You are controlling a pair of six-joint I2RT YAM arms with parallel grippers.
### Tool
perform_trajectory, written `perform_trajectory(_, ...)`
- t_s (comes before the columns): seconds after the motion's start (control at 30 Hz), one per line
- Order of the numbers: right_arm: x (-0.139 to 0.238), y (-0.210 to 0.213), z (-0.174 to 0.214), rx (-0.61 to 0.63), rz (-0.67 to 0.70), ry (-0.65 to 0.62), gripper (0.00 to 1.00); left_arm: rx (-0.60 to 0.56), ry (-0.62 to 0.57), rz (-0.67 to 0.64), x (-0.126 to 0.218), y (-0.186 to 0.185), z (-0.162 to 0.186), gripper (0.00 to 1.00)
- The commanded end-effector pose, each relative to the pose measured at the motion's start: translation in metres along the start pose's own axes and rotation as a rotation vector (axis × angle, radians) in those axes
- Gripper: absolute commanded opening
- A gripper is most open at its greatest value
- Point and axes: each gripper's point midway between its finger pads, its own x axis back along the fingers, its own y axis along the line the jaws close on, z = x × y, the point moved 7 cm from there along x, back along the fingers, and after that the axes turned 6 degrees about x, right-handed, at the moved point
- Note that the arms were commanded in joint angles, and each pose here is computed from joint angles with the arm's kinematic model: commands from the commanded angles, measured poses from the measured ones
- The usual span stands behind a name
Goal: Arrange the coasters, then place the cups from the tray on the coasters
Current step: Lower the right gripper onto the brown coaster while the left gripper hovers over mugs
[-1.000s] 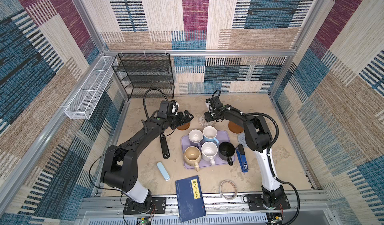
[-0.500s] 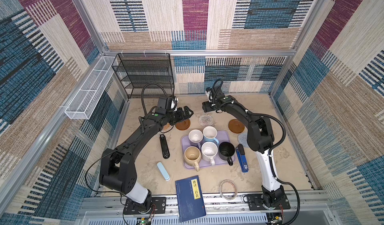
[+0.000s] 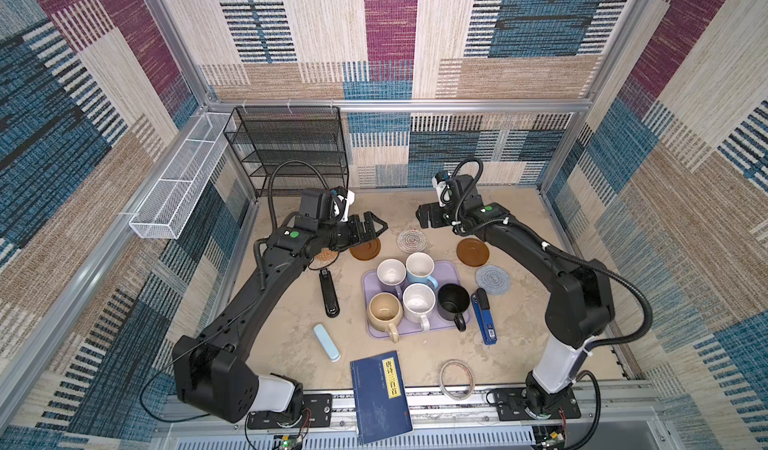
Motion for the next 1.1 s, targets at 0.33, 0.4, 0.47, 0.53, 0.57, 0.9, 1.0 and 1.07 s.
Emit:
perform_trajectory(0.33,0.010,-0.061,0.076,-0.230,0.078,0.042,0.99,0.047,0.119,-0.043,-0.006,0.009,0.057,0.98)
perform_trajectory(0.4,0.005,-0.079,0.089,-0.266,0.125,0.071,0.97,0.036,0.130,-0.059,-0.012,0.008,0.060,0.98)
perform_trajectory(0.47,-0.001,-0.095,0.099,-0.288,0.170,0.099,0.95,0.016,0.130,-0.071,-0.017,0.005,0.061,0.98)
perform_trajectory(0.53,-0.005,-0.109,0.105,-0.300,0.215,0.113,0.92,-0.001,0.135,-0.073,-0.023,0.000,0.059,0.98)
perform_trajectory(0.57,-0.006,-0.115,0.107,-0.301,0.237,0.119,0.91,-0.010,0.141,-0.072,-0.027,-0.002,0.058,0.98)
perform_trajectory(0.9,-0.026,-0.158,0.130,-0.332,0.313,0.180,0.79,-0.065,0.180,-0.067,-0.058,-0.019,0.050,0.98)
perform_trajectory(1.0,-0.031,-0.158,0.131,-0.317,0.298,0.181,0.75,-0.077,0.189,-0.081,-0.065,-0.016,0.049,0.98)
perform_trajectory(1.07,-0.035,-0.159,0.132,-0.317,0.297,0.190,0.74,-0.076,0.194,-0.090,-0.071,-0.013,0.048,0.98)
